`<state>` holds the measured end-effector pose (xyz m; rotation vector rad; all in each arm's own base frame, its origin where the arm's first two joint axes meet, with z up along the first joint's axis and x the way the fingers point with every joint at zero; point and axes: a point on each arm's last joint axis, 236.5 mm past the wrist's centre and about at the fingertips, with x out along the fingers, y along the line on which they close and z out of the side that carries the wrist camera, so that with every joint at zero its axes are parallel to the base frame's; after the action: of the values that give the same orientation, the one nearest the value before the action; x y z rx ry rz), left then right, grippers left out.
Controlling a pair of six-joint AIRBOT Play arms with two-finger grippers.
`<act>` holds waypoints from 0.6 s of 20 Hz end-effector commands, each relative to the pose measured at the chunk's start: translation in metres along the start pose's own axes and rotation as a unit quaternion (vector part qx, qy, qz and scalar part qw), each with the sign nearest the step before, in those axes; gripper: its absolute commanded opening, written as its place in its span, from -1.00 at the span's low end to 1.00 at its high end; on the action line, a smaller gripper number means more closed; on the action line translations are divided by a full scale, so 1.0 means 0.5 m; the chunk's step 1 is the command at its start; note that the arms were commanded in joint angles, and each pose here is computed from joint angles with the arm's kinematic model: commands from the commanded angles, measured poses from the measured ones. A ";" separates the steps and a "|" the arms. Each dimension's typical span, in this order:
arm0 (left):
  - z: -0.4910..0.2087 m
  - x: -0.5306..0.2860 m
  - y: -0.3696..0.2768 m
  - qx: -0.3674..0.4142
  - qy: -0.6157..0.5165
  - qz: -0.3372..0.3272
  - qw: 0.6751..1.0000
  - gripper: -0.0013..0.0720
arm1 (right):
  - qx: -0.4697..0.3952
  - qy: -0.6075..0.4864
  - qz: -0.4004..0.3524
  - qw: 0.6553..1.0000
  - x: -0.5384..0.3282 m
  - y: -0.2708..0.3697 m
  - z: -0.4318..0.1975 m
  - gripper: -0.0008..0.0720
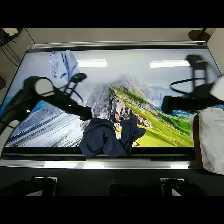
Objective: Fold the shirts.
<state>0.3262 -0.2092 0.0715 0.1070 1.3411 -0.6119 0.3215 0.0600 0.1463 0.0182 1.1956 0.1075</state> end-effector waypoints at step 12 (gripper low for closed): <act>-0.204 0.218 0.100 -0.260 -0.007 -0.093 0.961 0.99 | 0.024 0.187 0.138 0.972 0.402 0.127 -0.048 0.89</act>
<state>0.2486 -0.1517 -0.0590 -0.3219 1.5708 -0.4297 0.3515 0.1300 -0.0380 0.1455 1.6140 0.3458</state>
